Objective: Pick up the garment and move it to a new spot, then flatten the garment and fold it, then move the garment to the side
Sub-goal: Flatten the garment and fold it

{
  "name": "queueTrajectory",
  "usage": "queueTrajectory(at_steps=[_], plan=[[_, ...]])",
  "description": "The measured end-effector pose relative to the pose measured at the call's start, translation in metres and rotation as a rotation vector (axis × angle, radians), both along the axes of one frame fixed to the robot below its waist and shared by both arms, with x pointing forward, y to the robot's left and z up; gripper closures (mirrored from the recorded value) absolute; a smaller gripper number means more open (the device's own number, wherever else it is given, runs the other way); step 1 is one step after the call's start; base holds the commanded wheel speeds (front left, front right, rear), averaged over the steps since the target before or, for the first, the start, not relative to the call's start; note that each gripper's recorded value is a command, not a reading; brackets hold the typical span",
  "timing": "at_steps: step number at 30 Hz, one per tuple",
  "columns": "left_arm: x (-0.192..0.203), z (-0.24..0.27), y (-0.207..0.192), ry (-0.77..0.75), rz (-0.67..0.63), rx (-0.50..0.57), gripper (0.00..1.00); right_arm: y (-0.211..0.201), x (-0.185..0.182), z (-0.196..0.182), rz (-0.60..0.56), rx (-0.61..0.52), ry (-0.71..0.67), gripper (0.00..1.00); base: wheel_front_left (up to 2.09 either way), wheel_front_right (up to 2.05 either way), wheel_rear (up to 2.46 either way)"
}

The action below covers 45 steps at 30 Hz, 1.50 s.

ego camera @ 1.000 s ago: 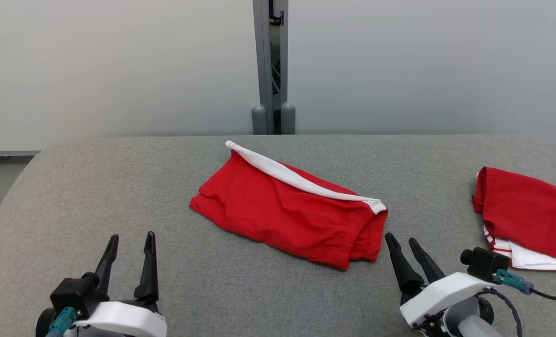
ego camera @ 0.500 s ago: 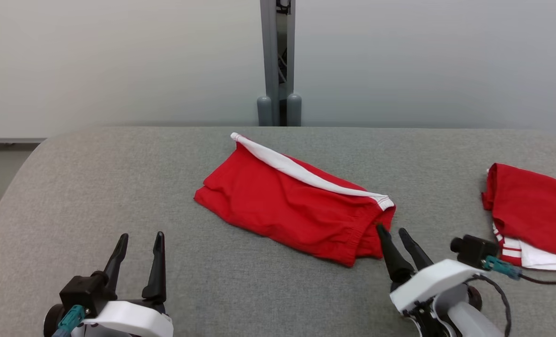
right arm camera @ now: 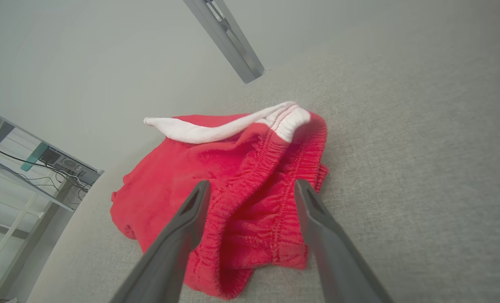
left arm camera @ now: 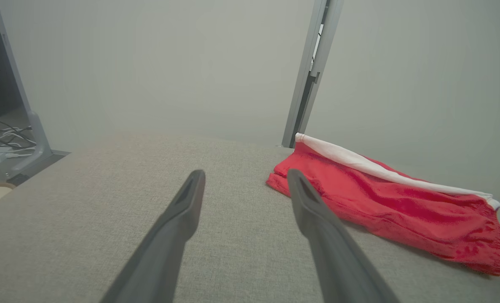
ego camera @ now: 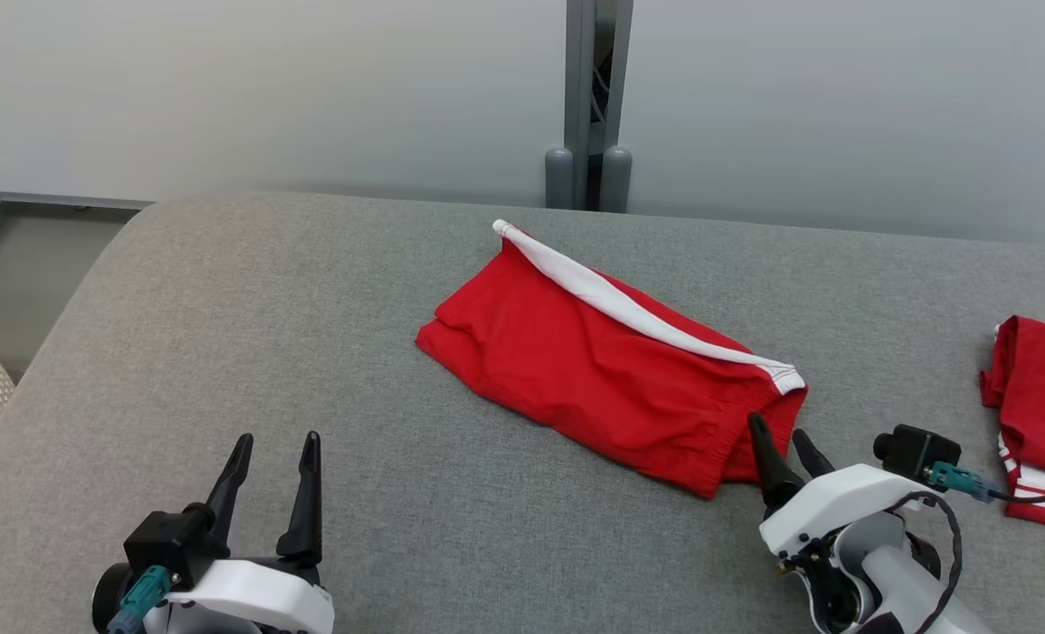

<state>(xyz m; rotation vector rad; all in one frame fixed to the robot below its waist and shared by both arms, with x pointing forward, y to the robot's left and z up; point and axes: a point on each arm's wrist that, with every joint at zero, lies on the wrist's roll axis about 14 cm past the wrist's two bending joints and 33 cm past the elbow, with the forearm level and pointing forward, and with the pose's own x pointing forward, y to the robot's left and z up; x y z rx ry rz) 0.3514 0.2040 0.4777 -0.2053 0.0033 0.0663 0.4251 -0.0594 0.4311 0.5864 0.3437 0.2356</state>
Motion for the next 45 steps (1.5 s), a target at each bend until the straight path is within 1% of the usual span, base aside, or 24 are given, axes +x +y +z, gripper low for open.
queueTrajectory(at_steps=[5, 9, 12, 15, 20, 31, 32, 33, 34, 35, 40, 45], plan=[[0.001, -0.005, 0.002, 0.015, 0.005, -0.001, 0.0, -0.011, 0.007, -0.015, -0.039, -0.022, 0.055, 0.0, 0.0, 0.0, 0.0], [0.003, -0.006, 0.003, 0.02, 0.009, -0.001, 0.0, -0.014, 0.006, -0.029, -0.048, -0.035, 0.103, 0.0, 0.0, 0.0, 0.0], [0.005, -0.007, 0.004, 0.022, 0.01, 0.0, 0.0, -0.006, 0.005, -0.034, -0.038, 0.007, 0.143, 0.0, 0.0, 0.0, 0.0], [0.005, -0.01, 0.004, 0.033, 0.011, -0.001, 0.0, 0.004, 0.007, -0.036, -0.031, 0.084, 0.187, 0.0, 0.0, 0.0, 0.0], [0.01, -0.012, 0.005, 0.041, 0.013, 0.0, 0.0, 0.015, 0.009, -0.041, -0.011, 0.149, 0.251, 0.0, 0.0, 0.0, 0.0], [0.013, -0.015, 0.018, 0.051, 0.041, 0.013, 0.0, 0.043, 0.018, -0.037, 0.048, 0.229, 0.278, 0.0, 0.0, 0.0, 0.0], [0.013, -0.014, 0.019, 0.051, 0.043, 0.016, 0.0, 0.046, 0.019, -0.036, 0.054, 0.232, 0.277, 0.15, 0.0, 0.0, 0.0], [0.013, -0.014, 0.019, 0.05, 0.045, 0.019, 0.0, 0.048, 0.019, -0.036, 0.062, 0.231, 0.275, 0.55, 0.0, 0.0, 0.0], [0.013, -0.013, 0.02, 0.049, 0.047, 0.02, 0.0, 0.051, 0.019, -0.035, 0.07, 0.225, 0.271, 0.85, 0.0, 0.0, 0.0], [0.012, -0.013, 0.021, 0.048, 0.049, 0.02, 0.0, 0.053, 0.019, -0.035, 0.076, 0.221, 0.267, 1.0, 0.0, 0.0, 0.0], [0.01, -0.01, 0.022, 0.039, 0.053, 0.019, 0.0, 0.054, 0.015, -0.034, 0.085, 0.192, 0.256, 1.0, 0.0, 0.0, 0.0], [0.009, -0.01, 0.019, 0.038, 0.045, 0.015, 0.0, 0.038, 0.014, -0.036, 0.086, 0.142, 0.251, 1.0, 0.0, 0.0, 0.0]])
